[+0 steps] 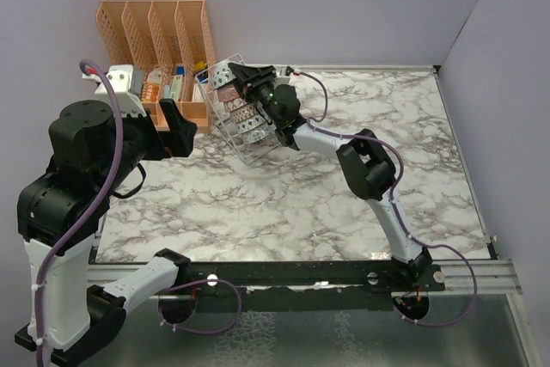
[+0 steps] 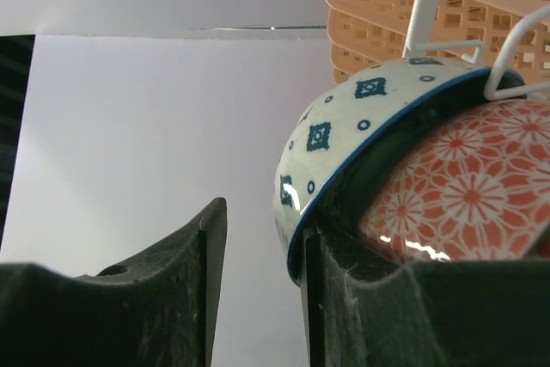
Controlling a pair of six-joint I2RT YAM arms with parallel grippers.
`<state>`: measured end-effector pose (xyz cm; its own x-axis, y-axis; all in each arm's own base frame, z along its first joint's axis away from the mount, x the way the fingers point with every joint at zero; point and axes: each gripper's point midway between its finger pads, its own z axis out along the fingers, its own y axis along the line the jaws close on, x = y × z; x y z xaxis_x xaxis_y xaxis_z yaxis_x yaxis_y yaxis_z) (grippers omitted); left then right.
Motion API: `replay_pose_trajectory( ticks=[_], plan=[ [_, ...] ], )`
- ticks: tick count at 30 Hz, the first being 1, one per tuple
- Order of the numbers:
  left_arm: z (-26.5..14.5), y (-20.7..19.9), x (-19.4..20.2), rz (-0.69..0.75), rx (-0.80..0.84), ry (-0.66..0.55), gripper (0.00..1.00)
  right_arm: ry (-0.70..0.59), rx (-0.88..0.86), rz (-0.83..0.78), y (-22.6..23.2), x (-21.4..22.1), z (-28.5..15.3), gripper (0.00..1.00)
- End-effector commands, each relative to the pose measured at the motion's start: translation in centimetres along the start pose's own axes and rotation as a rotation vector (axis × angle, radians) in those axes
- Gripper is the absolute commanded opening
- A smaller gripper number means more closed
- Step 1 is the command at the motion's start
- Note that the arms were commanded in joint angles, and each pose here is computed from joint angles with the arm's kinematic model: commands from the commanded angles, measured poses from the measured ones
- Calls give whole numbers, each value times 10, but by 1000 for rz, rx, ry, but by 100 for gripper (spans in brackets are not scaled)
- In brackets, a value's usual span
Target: Load the bowls into the dish rack
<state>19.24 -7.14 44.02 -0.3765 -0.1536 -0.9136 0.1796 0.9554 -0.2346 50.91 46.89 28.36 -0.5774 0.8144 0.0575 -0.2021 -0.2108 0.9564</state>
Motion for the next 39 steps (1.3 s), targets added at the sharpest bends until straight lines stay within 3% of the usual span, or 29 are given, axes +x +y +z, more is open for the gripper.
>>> replay_pose_trajectory(
  ticks=[1, 24, 33, 39],
  plan=[
    [4, 1, -3, 7, -9, -14, 99, -36, 8, 4, 22, -15, -5, 38],
    [9, -11, 4, -60, 33, 39, 99, 18, 161, -39, 44, -12, -61, 38],
    [27, -18, 34, -178, 6, 218, 99, 90, 298, -282, 73, -10, -110, 41],
    [38, 11, 43, -287, -213, 225, 99, 151, 448, -528, 85, -19, -163, 48]
  ],
)
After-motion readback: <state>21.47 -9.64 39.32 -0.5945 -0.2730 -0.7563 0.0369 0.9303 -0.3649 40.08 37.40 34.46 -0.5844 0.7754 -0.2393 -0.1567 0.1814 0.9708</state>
